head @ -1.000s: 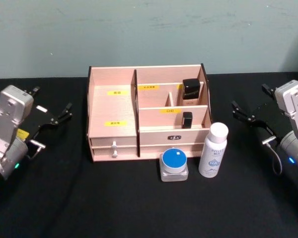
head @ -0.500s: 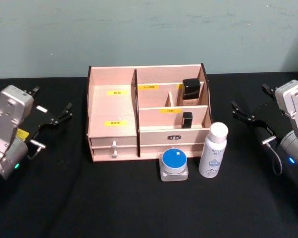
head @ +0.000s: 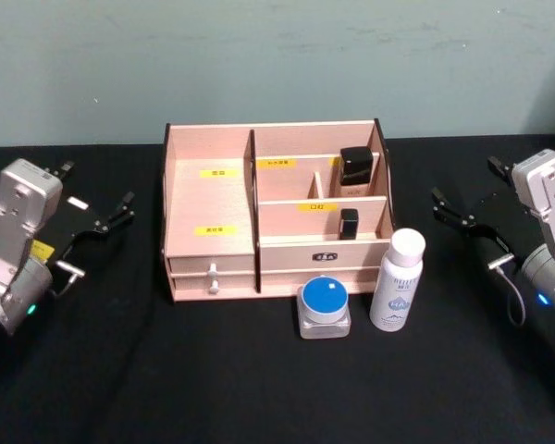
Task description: Pick up the facial cleanser and watermelon frost from the table and place them into the tiered storage box.
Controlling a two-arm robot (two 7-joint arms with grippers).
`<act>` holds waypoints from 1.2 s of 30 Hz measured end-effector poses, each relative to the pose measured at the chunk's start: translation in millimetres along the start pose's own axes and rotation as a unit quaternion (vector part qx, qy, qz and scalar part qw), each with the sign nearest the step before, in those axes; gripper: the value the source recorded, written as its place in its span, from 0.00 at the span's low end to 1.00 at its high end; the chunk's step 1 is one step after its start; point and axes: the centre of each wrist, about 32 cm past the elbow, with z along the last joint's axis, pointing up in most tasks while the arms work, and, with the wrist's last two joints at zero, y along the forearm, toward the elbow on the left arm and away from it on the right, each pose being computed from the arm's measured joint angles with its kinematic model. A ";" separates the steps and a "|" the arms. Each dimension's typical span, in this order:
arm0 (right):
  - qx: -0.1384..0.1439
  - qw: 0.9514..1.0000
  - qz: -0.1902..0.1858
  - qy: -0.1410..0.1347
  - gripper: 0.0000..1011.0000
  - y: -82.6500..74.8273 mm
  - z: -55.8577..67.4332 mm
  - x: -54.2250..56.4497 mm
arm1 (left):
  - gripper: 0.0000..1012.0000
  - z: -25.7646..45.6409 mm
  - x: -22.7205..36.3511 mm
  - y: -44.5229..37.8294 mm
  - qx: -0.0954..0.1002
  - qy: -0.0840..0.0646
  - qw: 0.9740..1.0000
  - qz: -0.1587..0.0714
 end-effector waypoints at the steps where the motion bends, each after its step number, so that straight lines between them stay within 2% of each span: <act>1: 0.000 1.000 0.000 0.000 0.99 0.2 0.2 -0.1 | 0.99 0.0 0.0 0.0 0.000 0.000 1.000 0.000; 4: 0.001 1.000 -0.001 0.008 0.99 0.9 2.0 1.2 | 0.99 0.0 0.0 0.0 0.000 0.000 1.000 0.000; 9: 0.005 1.000 0.005 0.021 0.99 -9.5 3.8 3.1 | 0.99 0.0 0.0 0.0 0.000 0.000 1.000 0.000; 13: 0.020 0.999 0.018 0.031 0.99 -26.9 10.6 4.6 | 0.99 0.0 0.0 0.0 0.000 0.000 1.000 0.000; 19: 0.056 0.997 0.040 0.042 0.99 -55.7 26.0 3.9 | 0.99 0.0 0.0 0.0 0.000 0.000 1.000 0.000; 27: 0.092 0.991 0.079 0.058 0.99 -90.2 41.2 -7.0 | 0.99 0.0 0.0 0.0 0.000 0.000 1.000 0.000; 36: 0.099 0.985 0.122 0.074 0.99 -111.5 46.2 -20.1 | 0.99 0.0 0.0 0.0 0.000 0.000 1.000 0.000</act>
